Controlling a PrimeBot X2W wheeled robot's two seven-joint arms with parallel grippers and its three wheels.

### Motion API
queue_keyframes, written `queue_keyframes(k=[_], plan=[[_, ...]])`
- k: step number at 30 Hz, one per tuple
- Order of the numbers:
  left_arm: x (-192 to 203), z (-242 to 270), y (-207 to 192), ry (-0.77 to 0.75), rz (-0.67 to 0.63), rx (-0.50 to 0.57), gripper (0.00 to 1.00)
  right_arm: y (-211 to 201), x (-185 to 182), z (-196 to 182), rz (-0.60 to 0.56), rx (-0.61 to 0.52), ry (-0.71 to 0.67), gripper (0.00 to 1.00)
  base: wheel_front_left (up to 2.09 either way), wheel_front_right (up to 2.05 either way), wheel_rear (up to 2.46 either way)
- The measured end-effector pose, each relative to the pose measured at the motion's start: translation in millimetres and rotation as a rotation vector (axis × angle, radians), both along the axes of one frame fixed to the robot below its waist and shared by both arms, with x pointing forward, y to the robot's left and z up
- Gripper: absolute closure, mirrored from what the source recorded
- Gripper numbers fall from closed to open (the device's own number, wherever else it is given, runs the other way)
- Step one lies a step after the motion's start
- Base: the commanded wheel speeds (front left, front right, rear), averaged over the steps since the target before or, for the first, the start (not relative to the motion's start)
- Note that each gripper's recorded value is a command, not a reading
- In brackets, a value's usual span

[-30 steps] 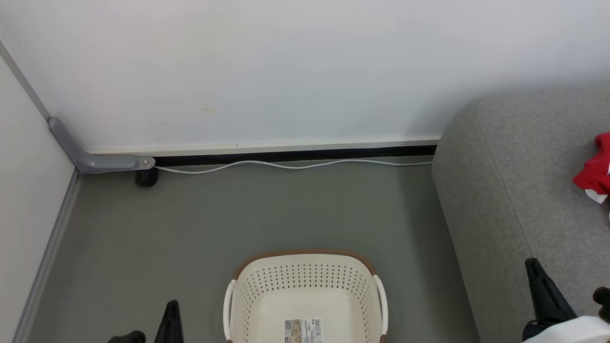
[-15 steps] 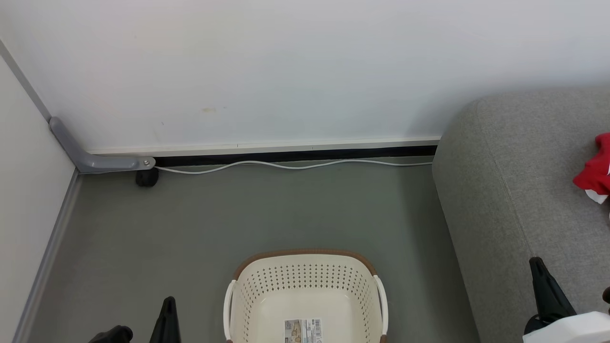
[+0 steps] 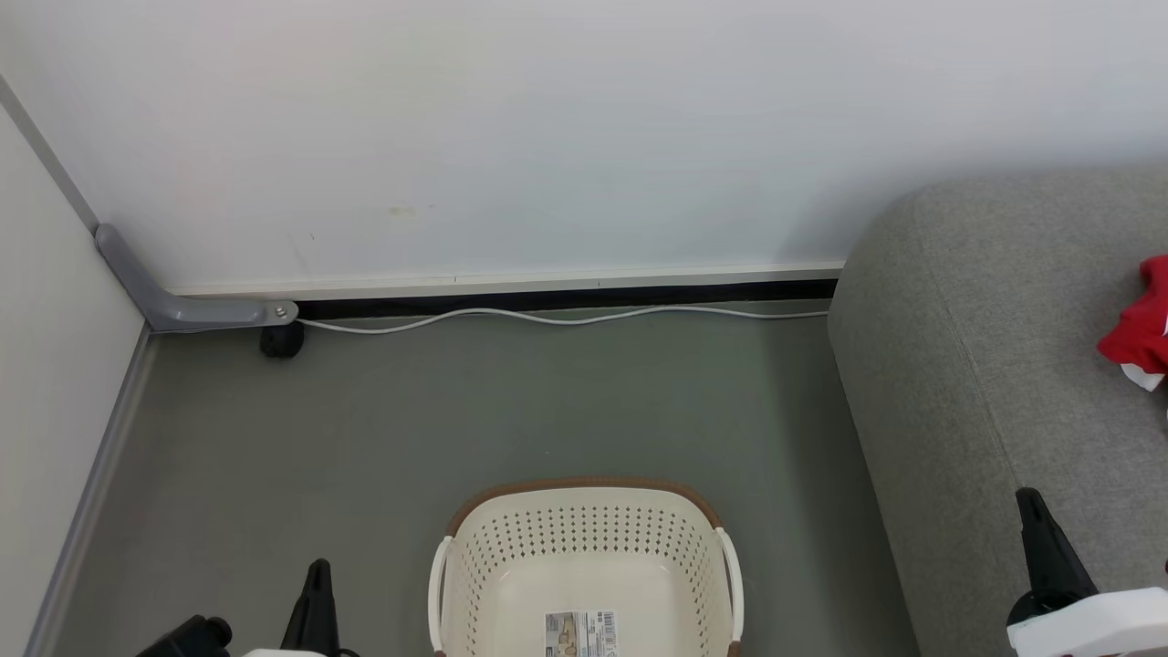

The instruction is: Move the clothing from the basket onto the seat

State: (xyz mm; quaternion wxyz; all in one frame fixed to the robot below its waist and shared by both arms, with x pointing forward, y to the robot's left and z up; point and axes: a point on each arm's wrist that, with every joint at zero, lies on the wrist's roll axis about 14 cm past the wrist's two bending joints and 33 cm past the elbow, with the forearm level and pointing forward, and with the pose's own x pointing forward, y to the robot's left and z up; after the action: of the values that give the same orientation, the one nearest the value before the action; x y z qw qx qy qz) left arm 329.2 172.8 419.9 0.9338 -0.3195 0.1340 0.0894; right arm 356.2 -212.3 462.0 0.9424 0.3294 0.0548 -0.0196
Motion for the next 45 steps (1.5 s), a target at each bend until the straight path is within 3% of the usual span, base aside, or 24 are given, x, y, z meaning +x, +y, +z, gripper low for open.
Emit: queue_keyframes(k=[45], plan=[[21.8,19.0,4.3,-0.067,0.067,-0.495,1.00,0.0,11.0,6.8,-0.091,0.478,-0.001,1.00,0.00,0.00,0.00]])
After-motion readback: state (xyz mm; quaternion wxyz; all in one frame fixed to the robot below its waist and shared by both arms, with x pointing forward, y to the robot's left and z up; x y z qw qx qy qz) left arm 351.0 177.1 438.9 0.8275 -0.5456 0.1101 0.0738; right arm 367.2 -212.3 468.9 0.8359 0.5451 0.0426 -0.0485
